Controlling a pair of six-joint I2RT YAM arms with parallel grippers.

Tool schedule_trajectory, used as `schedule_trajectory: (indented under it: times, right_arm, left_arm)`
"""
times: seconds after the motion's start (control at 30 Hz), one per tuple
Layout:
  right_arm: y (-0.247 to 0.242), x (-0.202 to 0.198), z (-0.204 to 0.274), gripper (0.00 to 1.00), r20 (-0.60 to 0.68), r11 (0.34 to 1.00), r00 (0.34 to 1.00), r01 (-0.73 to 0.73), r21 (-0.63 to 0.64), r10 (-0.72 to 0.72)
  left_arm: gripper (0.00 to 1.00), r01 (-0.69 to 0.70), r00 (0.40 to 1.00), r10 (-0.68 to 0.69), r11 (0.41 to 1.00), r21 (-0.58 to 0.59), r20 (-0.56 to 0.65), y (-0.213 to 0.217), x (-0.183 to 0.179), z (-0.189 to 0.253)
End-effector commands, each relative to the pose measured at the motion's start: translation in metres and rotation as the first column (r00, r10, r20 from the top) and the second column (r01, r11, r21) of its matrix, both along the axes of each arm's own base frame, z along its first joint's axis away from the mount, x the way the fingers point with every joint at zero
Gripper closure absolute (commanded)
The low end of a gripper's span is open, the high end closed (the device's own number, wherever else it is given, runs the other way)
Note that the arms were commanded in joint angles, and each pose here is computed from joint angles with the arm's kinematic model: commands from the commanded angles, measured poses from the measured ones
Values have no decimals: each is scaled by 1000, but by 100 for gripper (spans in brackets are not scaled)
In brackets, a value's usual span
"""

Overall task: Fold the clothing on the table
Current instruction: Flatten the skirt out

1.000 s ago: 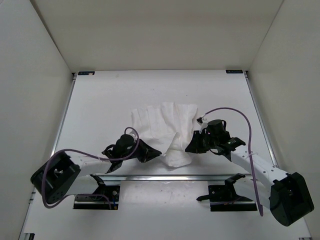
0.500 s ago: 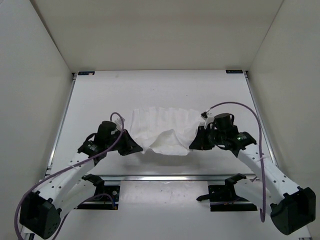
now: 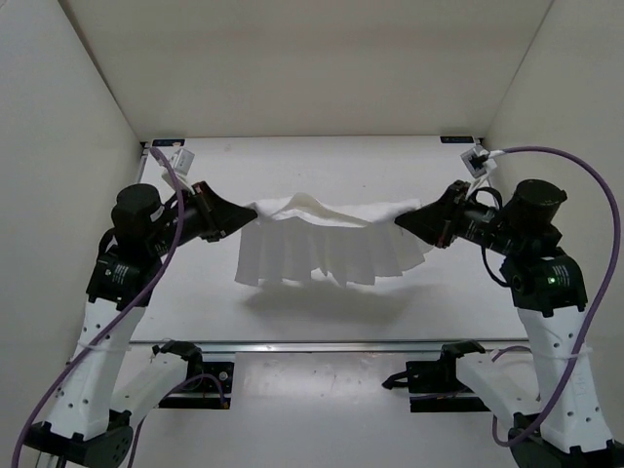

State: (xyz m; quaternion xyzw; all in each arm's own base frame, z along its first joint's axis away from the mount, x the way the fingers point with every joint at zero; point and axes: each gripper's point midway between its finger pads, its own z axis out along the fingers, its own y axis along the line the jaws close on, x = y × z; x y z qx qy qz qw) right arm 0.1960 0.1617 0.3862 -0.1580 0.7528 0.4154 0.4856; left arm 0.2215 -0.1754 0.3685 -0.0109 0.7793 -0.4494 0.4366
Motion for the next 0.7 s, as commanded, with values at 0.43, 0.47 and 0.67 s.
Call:
schedule_trajectory:
  times: [0.43,0.47,0.67]
  right_arm:
    - [53,147,80,100,-59,976,981,-174,129,183]
    - [51,146,83,100,-58,972,979,-185,142,195]
    - [33,156,-35,100,-264,967,942,-157,199,207]
  left_arm:
    - [100,-101,995,101,995,-18,24,20,169,63]
    - [100,-106,993,106,994,-11,53,22,166,73]
    - [100,-113,983,105,993,-45,-153,17,129,-64]
